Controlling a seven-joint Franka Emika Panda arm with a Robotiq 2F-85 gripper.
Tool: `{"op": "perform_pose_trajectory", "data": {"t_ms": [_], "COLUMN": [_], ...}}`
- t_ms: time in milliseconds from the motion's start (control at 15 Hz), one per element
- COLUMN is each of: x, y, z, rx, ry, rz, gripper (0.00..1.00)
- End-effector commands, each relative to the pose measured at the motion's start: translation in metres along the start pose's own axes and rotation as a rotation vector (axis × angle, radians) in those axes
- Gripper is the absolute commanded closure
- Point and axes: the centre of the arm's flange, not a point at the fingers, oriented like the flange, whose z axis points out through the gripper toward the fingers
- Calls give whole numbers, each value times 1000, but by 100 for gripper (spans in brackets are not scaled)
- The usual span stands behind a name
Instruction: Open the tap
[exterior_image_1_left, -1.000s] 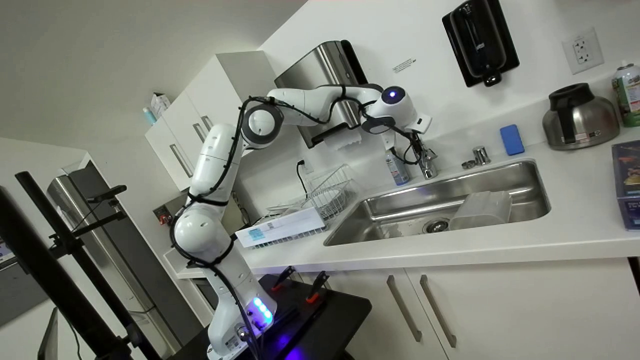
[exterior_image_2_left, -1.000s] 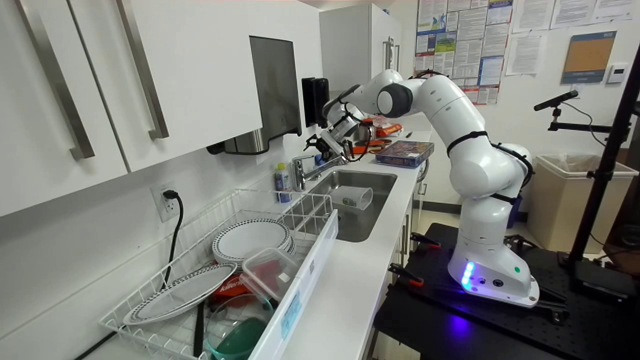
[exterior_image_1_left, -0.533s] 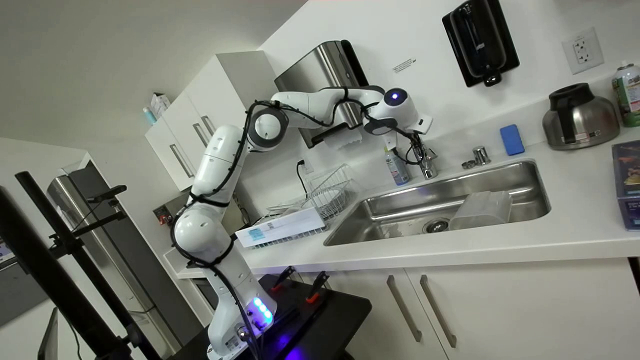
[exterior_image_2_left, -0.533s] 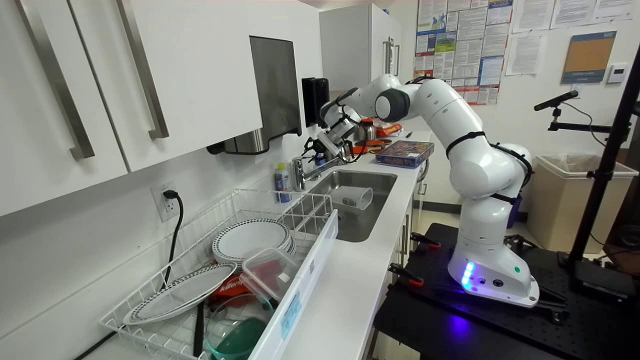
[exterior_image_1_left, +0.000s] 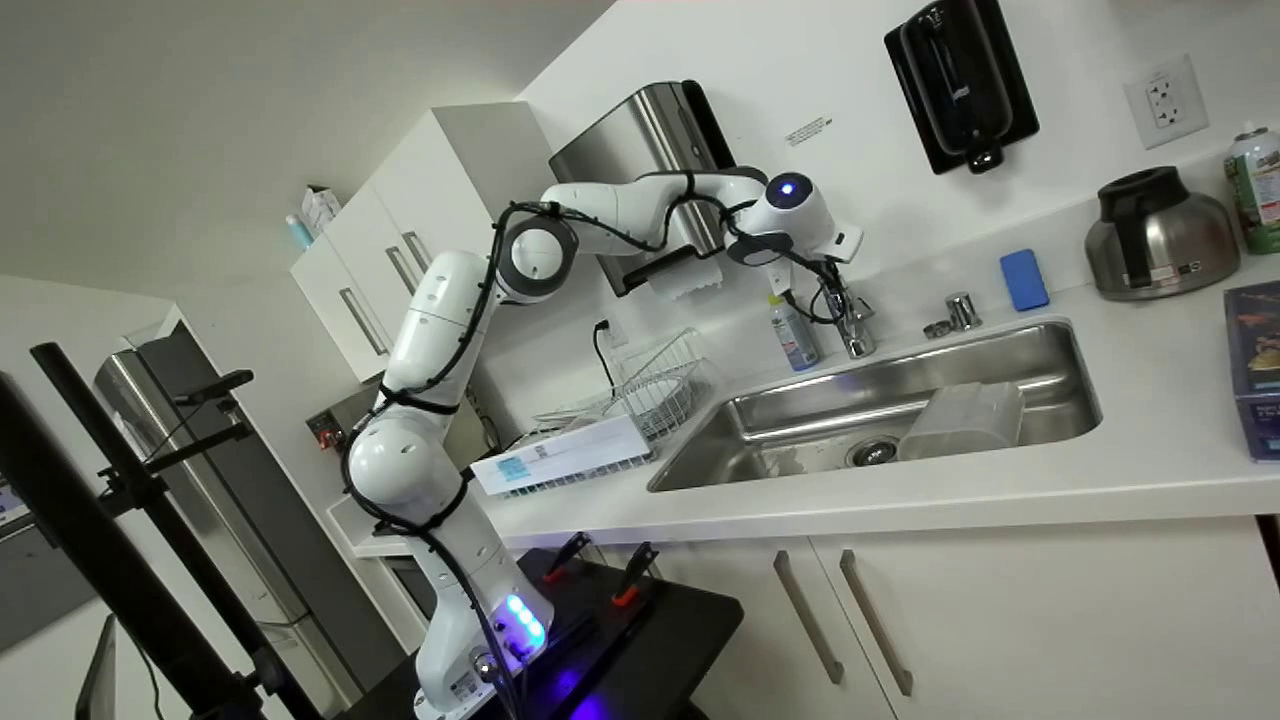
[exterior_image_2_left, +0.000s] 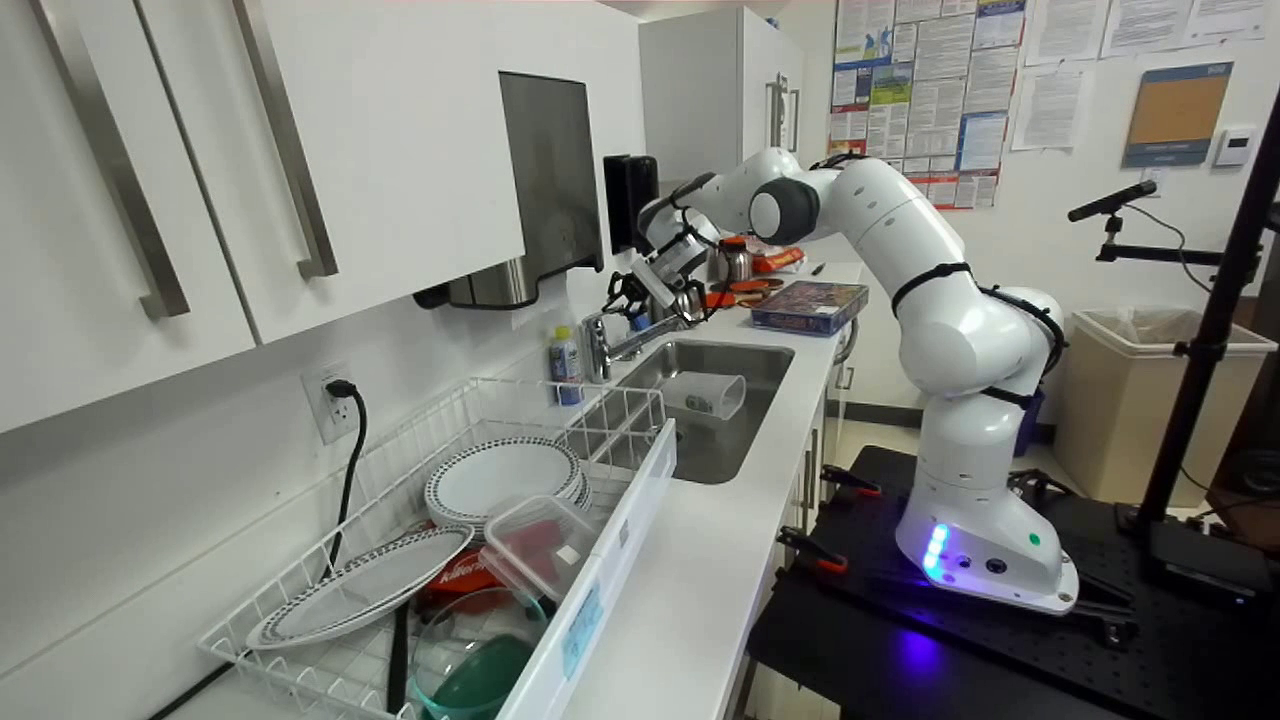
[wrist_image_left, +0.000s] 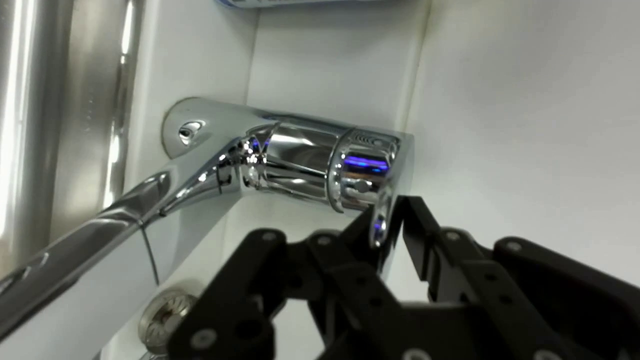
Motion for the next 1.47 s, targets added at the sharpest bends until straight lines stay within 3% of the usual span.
{"op": "perform_pose_trajectory", "data": {"t_ms": [0, 867, 1067, 1400], "x": [-3, -9, -11, -19], "y": [-16, -41, -45, -56], "z": [-18, -32, -36, -39], "rx": [26, 33, 9, -105], "ry": [28, 87, 82, 108], "rz": [-12, -39, -32, -29], "gripper": [96, 98, 98, 98]}}
